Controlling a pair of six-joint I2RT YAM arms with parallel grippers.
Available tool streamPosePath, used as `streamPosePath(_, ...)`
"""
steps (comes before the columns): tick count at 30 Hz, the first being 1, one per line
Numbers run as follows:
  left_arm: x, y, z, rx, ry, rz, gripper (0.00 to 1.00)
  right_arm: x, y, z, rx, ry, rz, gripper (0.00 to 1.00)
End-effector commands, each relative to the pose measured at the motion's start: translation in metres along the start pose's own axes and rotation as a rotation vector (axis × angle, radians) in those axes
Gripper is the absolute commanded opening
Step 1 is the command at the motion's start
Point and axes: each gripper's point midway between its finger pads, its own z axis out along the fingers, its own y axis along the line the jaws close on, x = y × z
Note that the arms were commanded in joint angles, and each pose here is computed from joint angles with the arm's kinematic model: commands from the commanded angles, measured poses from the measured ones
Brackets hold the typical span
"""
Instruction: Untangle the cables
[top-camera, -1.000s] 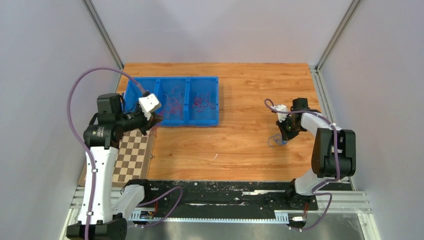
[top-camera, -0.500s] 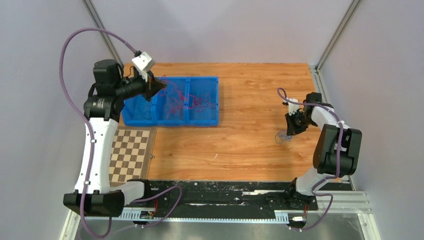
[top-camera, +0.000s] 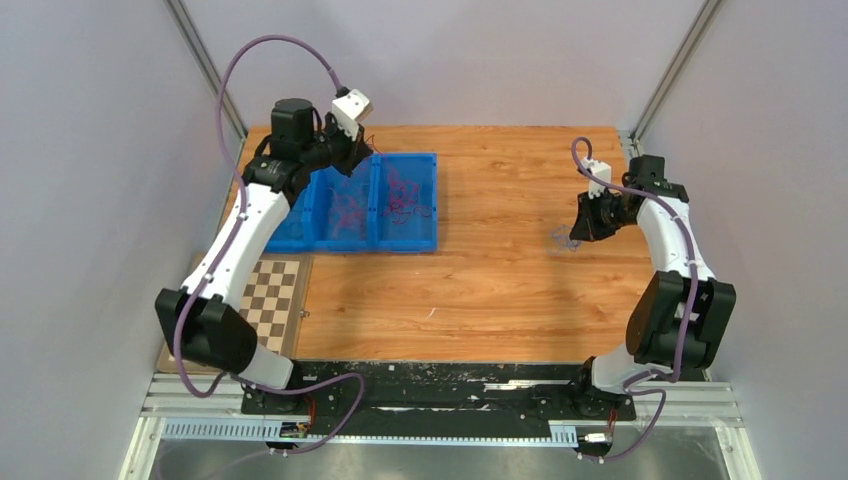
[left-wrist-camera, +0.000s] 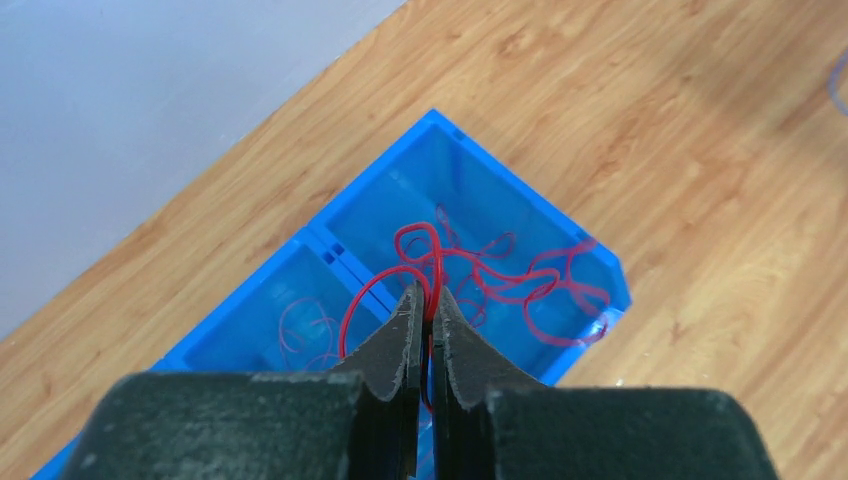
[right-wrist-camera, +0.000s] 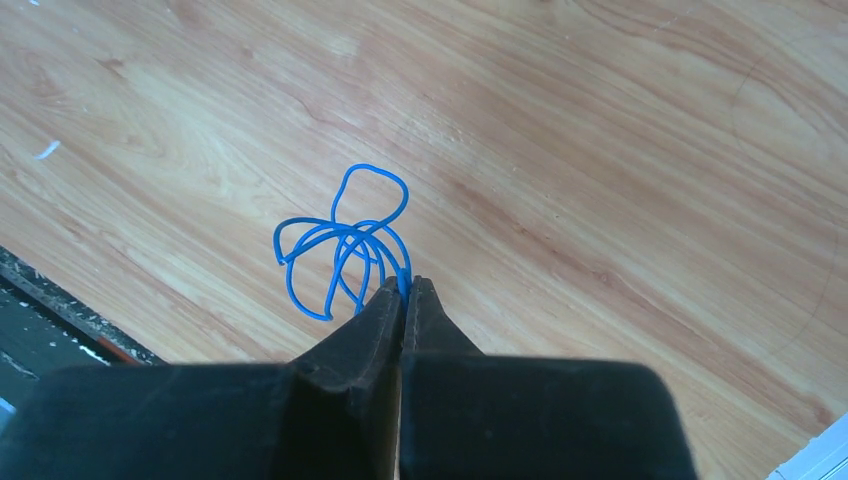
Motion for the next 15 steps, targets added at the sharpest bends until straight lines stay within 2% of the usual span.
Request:
streamPosePath(1, -0.016, 0.021, 0.029, -0.072, -0.048, 0.094, 0.1, -0.03, 0.017, -0.025, -0.022, -0.089, -0.022, 0.0)
streamPosePath(2, -0.008, 0.023, 0.04, -0.065, -0.028, 0.089, 0.13, -0.033, 0.019, -0.028, -0.029, -0.096, -0.02, 0.0)
streamPosePath(4, 0.0, 0.024, 0.053, -0.042, 0.003, 0.086, 0.33, -0.045, 0.029, -0.036, -0.08, -0.123, -0.029, 0.0)
streamPosePath(5, 0.0, 0.023, 0.056, -0.029, 0.023, 0.08, 0.46, -0.05, 0.035, -0.039, -0.107, -0.134, -0.032, 0.0)
streamPosePath(6, -0.011, 0.023, 0.054, -0.023, 0.011, 0.084, 0.53, -0.055, 0.04, -0.042, -0.133, -0.146, -0.025, 0.0)
streamPosePath(7, -0.006, 0.02, 0.053, -0.007, 0.038, 0.069, 0.68, -0.06, 0.045, -0.045, -0.16, -0.161, -0.021, 0.0)
streamPosePath(9, -0.015, 0.01, 0.041, 0.026, 0.017, 0.07, 0.81, -0.071, 0.059, -0.051, -0.226, -0.198, -0.028, 0.0)
streamPosePath(10, -0.011, 0.001, 0.039, 0.073, 0.01, 0.063, 0.84, -0.075, 0.067, -0.053, -0.261, -0.217, -0.033, 0.0)
streamPosePath(11, -0.025, -0.007, 0.025, 0.087, -0.04, 0.074, 0.9, -0.081, 0.076, -0.055, -0.295, -0.236, -0.042, 0.0)
streamPosePath(12, -0.018, -0.022, 0.022, 0.153, -0.049, 0.059, 0.92, -0.085, 0.085, -0.057, -0.328, -0.248, -0.055, 0.0)
streamPosePath(13, -0.033, -0.032, 0.008, 0.175, -0.105, 0.072, 0.95, -0.089, 0.095, -0.058, -0.364, -0.26, -0.07, 0.0)
streamPosePath(14, -0.025, -0.051, 0.003, 0.257, -0.114, 0.052, 0.95, -0.092, 0.106, -0.058, -0.399, -0.267, -0.087, 0.0)
streamPosePath(15, -0.038, -0.061, -0.009, 0.284, -0.162, 0.046, 0.96, -0.096, 0.115, -0.058, -0.427, -0.274, -0.106, 0.0)
